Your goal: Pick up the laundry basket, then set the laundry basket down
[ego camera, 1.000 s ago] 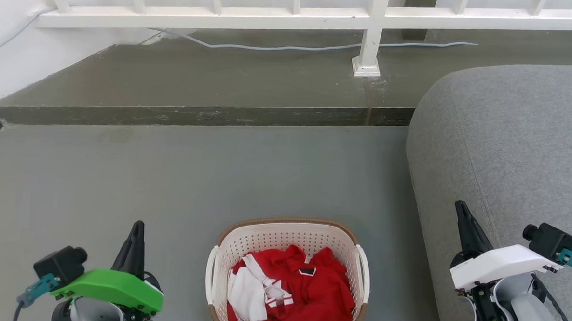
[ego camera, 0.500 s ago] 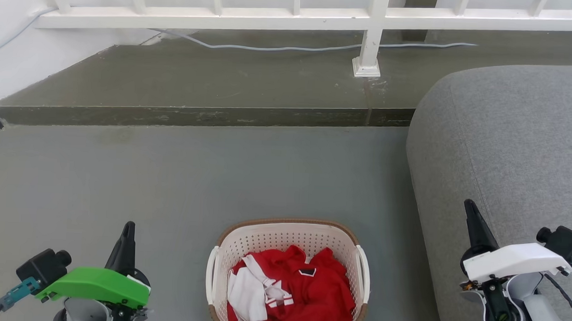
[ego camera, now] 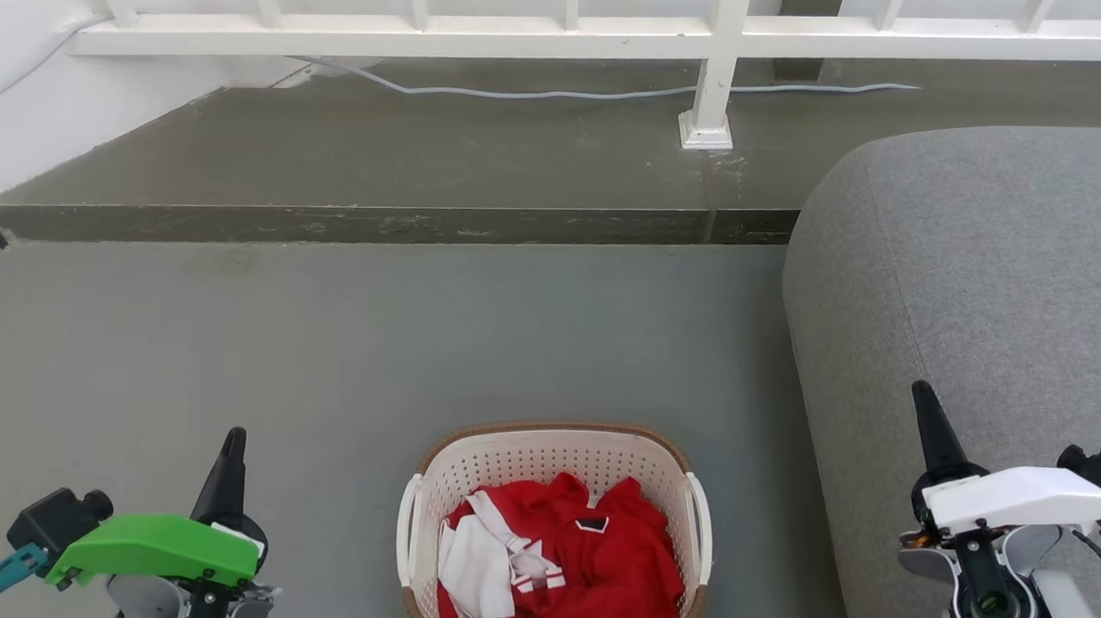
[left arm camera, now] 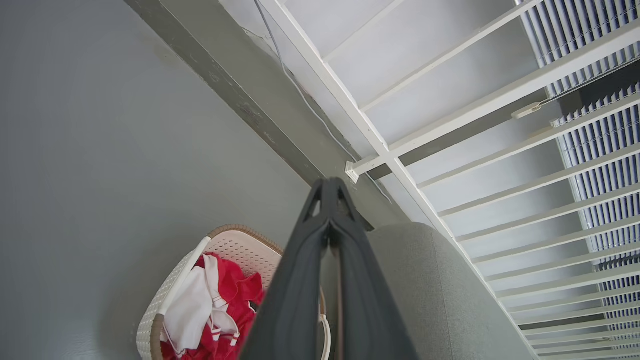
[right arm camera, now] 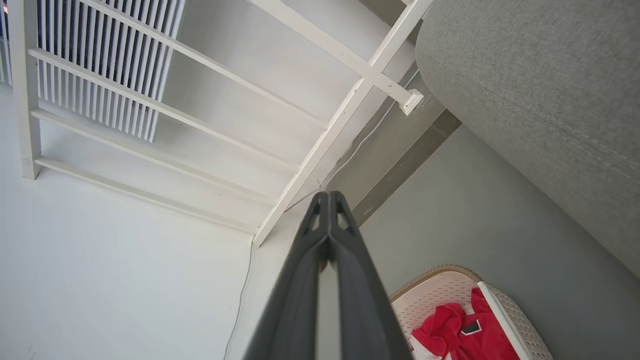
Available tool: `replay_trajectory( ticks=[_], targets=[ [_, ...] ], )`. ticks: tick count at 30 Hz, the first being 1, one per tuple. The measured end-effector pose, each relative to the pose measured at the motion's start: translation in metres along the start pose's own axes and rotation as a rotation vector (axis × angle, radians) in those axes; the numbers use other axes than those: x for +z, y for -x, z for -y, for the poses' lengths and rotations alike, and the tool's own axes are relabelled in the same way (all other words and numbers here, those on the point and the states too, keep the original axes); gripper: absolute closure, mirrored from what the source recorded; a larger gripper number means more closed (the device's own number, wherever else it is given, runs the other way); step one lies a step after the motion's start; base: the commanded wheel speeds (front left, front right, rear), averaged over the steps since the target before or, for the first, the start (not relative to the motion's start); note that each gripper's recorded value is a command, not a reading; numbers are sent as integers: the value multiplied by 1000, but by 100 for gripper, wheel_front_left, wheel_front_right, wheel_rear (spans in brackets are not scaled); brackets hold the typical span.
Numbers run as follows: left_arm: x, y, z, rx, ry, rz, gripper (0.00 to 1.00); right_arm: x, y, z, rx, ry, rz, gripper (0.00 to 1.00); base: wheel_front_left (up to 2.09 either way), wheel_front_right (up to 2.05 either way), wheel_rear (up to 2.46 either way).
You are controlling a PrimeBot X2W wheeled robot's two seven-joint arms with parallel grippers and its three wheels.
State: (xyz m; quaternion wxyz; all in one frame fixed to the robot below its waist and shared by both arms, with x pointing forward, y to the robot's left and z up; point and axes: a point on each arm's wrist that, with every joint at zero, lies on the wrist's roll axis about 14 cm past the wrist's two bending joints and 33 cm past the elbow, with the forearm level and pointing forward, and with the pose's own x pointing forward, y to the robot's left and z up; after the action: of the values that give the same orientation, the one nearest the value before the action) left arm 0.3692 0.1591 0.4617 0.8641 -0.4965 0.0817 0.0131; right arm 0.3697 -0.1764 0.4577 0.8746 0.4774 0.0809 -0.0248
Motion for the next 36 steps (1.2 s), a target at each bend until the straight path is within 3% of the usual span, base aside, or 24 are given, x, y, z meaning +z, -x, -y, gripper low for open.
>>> replay_trajectory(
  ticks=[36],
  targets=[
    [24, -1, -3, -21, 405, 33, 100, 25, 0, 4, 13, -444, 57, 100, 0, 0, 0]
  ],
)
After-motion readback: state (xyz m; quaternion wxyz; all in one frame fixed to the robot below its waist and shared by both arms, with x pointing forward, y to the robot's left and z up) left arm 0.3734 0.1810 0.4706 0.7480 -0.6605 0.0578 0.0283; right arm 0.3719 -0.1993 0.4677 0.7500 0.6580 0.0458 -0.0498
